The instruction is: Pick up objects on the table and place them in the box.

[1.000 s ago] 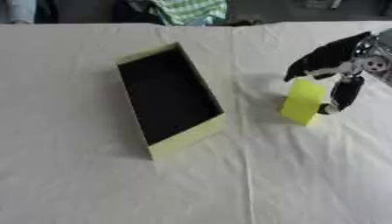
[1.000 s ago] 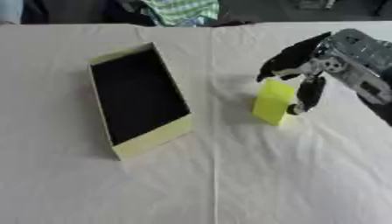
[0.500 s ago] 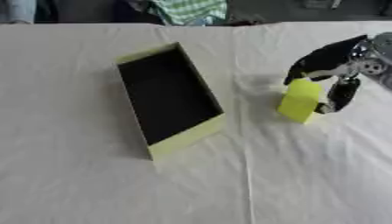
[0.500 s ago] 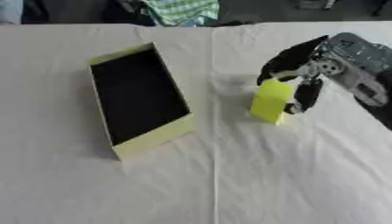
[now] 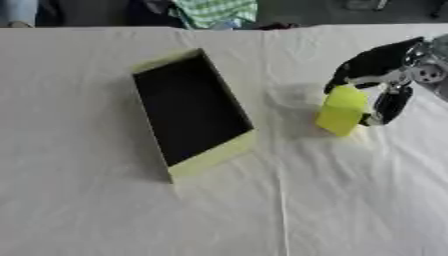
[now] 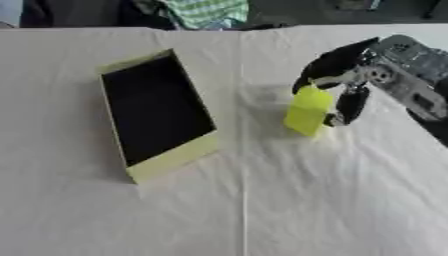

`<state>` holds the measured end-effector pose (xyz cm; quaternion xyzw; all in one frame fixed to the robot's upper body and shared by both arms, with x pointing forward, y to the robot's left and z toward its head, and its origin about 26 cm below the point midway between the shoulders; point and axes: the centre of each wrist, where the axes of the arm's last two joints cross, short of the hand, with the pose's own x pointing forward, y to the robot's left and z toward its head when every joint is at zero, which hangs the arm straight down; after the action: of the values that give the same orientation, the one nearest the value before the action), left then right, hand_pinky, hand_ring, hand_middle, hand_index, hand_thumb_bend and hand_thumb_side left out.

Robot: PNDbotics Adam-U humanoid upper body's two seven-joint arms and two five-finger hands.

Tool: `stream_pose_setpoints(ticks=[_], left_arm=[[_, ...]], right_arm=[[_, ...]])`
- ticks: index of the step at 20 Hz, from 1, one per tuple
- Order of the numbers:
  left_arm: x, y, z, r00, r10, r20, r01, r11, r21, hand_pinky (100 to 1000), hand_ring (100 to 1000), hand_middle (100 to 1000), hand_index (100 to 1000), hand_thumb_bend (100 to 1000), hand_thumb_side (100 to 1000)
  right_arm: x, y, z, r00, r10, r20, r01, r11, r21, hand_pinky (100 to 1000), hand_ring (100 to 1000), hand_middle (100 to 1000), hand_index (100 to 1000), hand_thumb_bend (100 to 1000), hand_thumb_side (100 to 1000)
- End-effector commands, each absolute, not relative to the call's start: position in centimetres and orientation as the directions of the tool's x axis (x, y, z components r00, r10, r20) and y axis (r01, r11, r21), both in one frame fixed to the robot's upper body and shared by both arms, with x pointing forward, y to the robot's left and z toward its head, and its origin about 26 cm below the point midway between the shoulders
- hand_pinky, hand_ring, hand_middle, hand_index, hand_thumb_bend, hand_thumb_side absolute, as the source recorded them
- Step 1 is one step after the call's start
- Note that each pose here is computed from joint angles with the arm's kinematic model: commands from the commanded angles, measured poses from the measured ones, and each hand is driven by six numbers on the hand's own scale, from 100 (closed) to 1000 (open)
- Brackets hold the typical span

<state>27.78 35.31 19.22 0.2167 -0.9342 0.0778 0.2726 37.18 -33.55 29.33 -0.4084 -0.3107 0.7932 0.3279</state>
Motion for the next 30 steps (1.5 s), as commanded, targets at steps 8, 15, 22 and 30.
stream_pose_setpoints(ticks=[8,15,22,30], left_arm=[[27.4,35.5,20.3,-0.765,-0.388,0.513,-0.452,0.892,0.001,655,581,571,706,100,756],[27.5,35.5,20.4,-0.765,-0.390,0.513,-0.450,0.893,0.007,656,583,571,706,100,758],[27.5,35.4,20.4,-0.766,-0.388,0.512,-0.447,0.895,0.009,657,584,571,706,100,758],[28.3,33.9,20.9,-0.808,-0.318,0.497,-0.369,0.929,-0.005,657,585,571,706,100,759]], right_arm=[[34.5,-32.0,34.3,-0.449,0.800,-0.399,-0.198,-0.524,-0.828,837,903,627,649,100,142],[33.4,-27.4,37.9,-0.537,0.771,-0.342,-0.100,-0.460,-0.882,830,884,604,656,100,155],[34.4,-25.7,38.8,-0.566,0.758,-0.324,-0.074,-0.439,-0.896,831,872,584,650,100,420],[35.9,-20.5,40.3,-0.663,0.711,-0.232,-0.049,-0.352,-0.935,829,852,555,648,100,191]])
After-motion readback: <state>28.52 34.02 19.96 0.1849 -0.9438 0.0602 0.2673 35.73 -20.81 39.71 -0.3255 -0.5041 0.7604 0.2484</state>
